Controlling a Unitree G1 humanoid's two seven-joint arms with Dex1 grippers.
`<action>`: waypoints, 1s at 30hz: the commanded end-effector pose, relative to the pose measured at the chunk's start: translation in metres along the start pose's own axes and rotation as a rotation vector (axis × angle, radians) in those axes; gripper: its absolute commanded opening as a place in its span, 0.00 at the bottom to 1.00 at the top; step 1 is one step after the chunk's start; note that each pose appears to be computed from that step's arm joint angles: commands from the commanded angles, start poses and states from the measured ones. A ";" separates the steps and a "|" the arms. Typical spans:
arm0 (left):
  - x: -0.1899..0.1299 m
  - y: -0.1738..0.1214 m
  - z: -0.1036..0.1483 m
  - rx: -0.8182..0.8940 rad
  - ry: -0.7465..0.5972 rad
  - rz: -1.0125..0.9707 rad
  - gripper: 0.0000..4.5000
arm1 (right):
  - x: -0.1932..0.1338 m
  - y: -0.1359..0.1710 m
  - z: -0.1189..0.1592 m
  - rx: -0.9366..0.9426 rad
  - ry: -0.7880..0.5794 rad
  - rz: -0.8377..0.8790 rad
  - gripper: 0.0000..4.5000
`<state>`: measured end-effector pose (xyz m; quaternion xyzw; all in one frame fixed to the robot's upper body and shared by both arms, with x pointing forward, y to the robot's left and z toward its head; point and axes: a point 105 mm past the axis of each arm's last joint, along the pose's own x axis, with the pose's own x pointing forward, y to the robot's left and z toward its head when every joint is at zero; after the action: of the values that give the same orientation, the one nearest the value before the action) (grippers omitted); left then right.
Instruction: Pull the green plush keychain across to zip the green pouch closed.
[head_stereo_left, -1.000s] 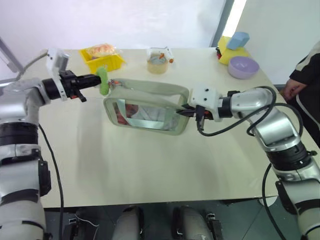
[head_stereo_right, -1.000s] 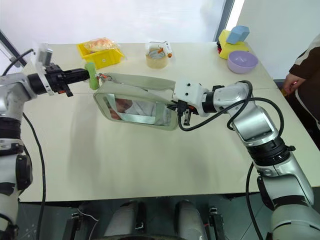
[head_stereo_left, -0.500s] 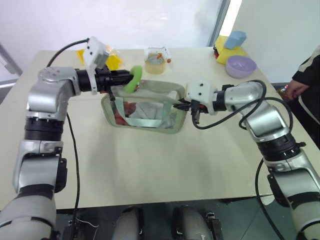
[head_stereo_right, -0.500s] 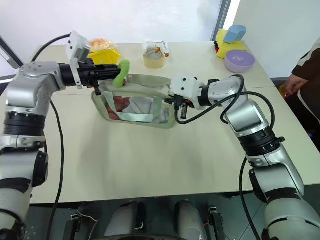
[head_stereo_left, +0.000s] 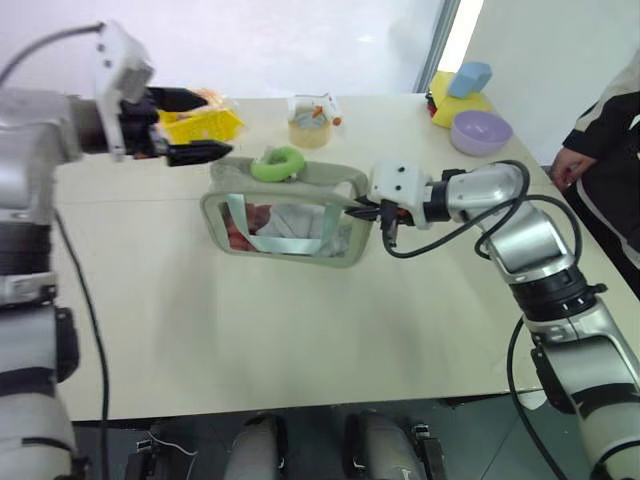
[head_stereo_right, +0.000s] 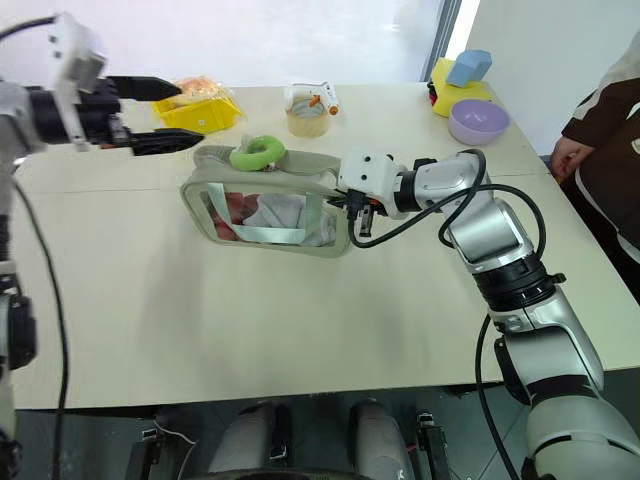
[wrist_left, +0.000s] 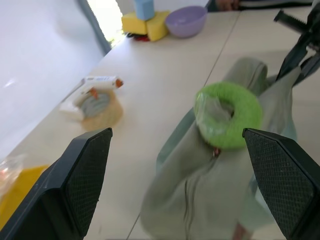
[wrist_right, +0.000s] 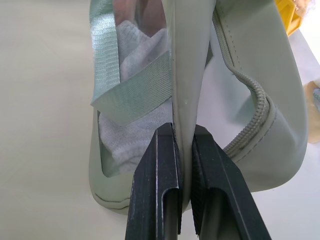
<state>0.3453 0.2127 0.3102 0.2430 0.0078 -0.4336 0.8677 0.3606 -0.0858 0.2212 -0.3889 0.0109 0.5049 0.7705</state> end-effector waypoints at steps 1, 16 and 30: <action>-0.005 -0.020 -0.021 -0.043 0.043 -0.047 0.99 | -0.002 -0.007 0.011 -0.037 -0.031 -0.015 0.00; 0.023 -0.024 -0.049 -0.152 -0.003 -0.020 0.46 | 0.002 -0.005 0.010 -0.011 -0.038 -0.004 0.00; 0.018 -0.043 -0.050 -0.142 0.026 -0.072 0.00 | -0.025 -0.040 0.073 0.175 -0.238 0.026 0.59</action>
<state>0.3391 0.2026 0.2331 0.1747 0.0798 -0.4546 0.8698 0.3583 -0.0715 0.2699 -0.2884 0.0133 0.5483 0.7849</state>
